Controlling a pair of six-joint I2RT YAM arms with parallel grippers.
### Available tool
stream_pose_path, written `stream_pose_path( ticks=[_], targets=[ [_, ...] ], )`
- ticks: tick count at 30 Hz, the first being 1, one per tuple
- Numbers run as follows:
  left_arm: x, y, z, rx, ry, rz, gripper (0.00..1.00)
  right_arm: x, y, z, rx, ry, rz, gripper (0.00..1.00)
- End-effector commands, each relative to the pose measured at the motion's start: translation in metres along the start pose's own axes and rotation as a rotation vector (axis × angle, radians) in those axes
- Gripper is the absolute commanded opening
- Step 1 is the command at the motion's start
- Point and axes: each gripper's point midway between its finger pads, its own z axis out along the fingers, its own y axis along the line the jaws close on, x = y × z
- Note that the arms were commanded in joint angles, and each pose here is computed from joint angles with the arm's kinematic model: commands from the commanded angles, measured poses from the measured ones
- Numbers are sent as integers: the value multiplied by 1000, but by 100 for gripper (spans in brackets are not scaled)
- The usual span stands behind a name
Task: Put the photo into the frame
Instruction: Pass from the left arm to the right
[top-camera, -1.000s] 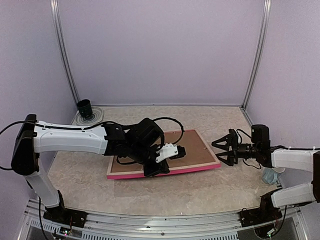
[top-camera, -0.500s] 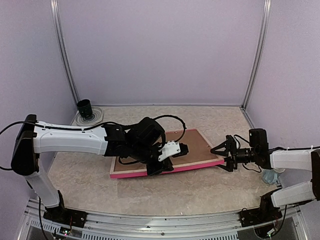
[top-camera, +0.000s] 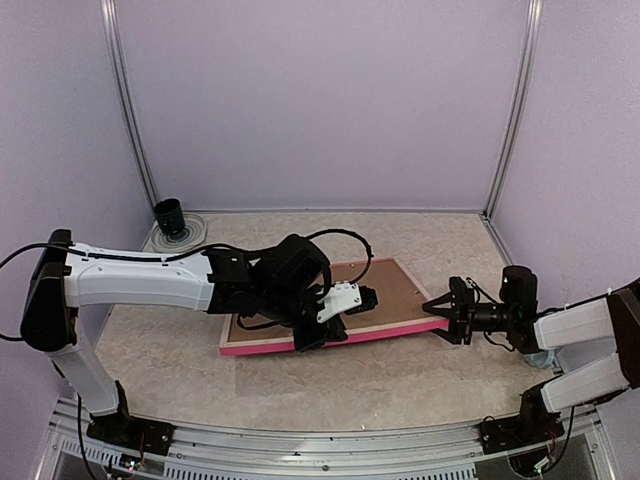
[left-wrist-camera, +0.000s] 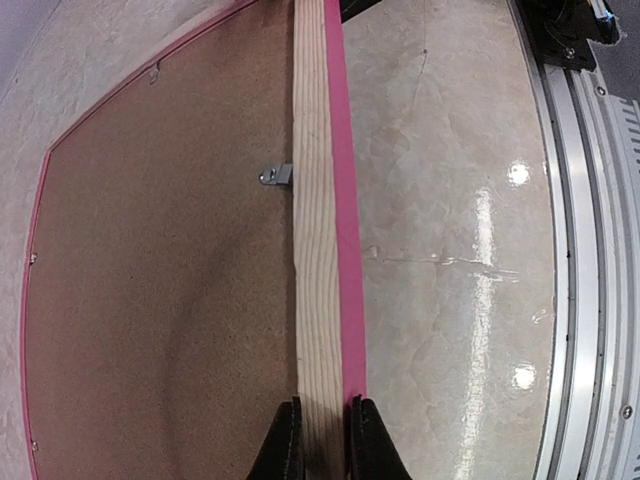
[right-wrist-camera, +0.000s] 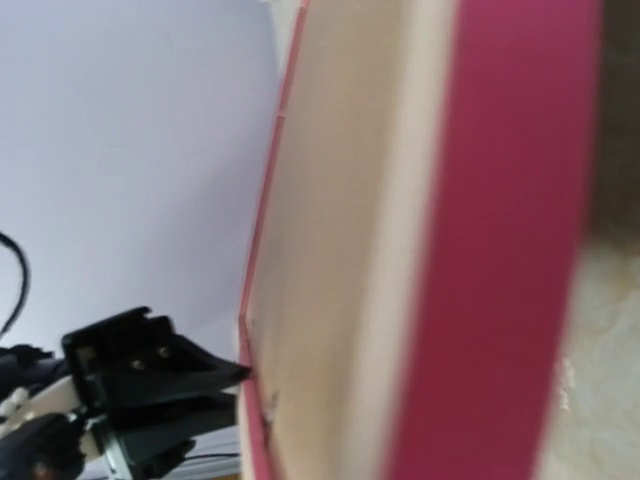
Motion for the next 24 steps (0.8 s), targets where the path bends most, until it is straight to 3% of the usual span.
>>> stream_pose_path(
  ticks=[1,9,11,15,18,21,24],
  targets=[
    [-48,11,-28,-74,-167,57,0,6,16,-1,-64,21,-12,48],
    [-47,13,-29,-100,-159,60,0,10,24,-4,-97,10,16,18],
    [-46,13,-30,-110,-159,62,5,10,26,-5,-98,-3,20,10],
    [-47,14,-34,-149,-169,71,27,11,29,-8,-98,-33,40,3],
    [-45,16,-38,-197,-165,77,60,10,34,-11,-110,-61,49,1],
    [-43,15,-44,-275,-154,105,82,9,39,-13,-111,-83,51,1],
    [-38,12,-50,-369,-130,156,91,10,44,-14,-117,-90,54,1]
  ],
)
